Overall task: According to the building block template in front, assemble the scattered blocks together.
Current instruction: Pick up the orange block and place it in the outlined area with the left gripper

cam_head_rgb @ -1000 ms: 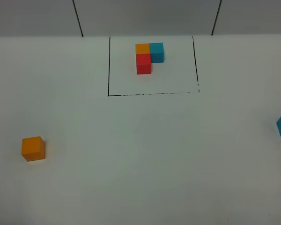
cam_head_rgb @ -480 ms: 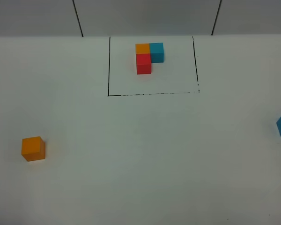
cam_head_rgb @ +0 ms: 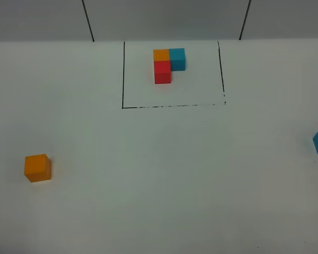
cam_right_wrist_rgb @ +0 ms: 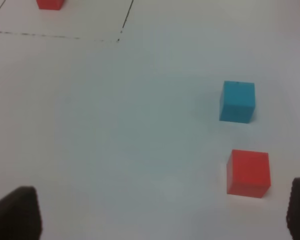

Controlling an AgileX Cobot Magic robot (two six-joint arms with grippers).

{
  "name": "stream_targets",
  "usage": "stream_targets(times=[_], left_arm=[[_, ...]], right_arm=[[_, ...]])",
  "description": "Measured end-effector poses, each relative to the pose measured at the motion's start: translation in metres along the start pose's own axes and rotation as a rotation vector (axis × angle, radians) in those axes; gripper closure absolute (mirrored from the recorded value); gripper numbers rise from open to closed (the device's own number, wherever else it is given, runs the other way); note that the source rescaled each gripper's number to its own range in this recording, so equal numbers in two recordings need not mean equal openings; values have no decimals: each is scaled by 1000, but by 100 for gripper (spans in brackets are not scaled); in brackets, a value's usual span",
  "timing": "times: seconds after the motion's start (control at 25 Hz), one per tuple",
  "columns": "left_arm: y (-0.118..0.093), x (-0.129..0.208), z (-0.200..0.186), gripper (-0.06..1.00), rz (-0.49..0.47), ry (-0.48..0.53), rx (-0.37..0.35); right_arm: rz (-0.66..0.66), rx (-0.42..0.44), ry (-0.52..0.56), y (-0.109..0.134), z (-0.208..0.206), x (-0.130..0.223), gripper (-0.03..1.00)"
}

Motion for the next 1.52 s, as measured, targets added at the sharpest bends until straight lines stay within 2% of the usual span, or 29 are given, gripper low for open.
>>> stream_targets(times=[0.12, 0.16, 0.24, 0.32, 0.48, 0.64, 0.76, 1.16, 1.52], left_arm=[[-4, -22, 4, 18, -8, -36, 5], [-6, -30, 8, 13, -16, -19, 1], [-9, -44, 21, 2, -43, 62, -7], [-11, -57, 40, -3, -62, 175, -29], [-8, -71, 87, -6, -93, 406, -89], [-1, -66, 135, -6, -123, 648, -151], [5, -57, 168, -6, -156, 764, -192], [23, -34, 252, -6, -241, 846, -268], [26, -32, 280, -5, -269, 862, -273]], right_arm=[[0, 0, 0, 0, 0, 0, -3], [0, 0, 0, 0, 0, 0, -3], [0, 0, 0, 0, 0, 0, -3], [0, 0, 0, 0, 0, 0, -3], [1, 0, 0, 0, 0, 0, -3], [1, 0, 0, 0, 0, 0, -3], [1, 0, 0, 0, 0, 0, -3], [2, 0, 0, 0, 0, 0, -3], [4, -2, 0, 0, 0, 0, -3]])
Point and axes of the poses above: a point on each arm's last joint axis where the gripper is mounted, z pointing out along that axis toward the gripper, y along the wrist's bending axis when the last joint is at zero, x = y × z, the point moved 3 cm from there along z, pointing out along that axis toward the gripper, and after that the axes turned 11 degrees about -z, right-handed, at the moved point
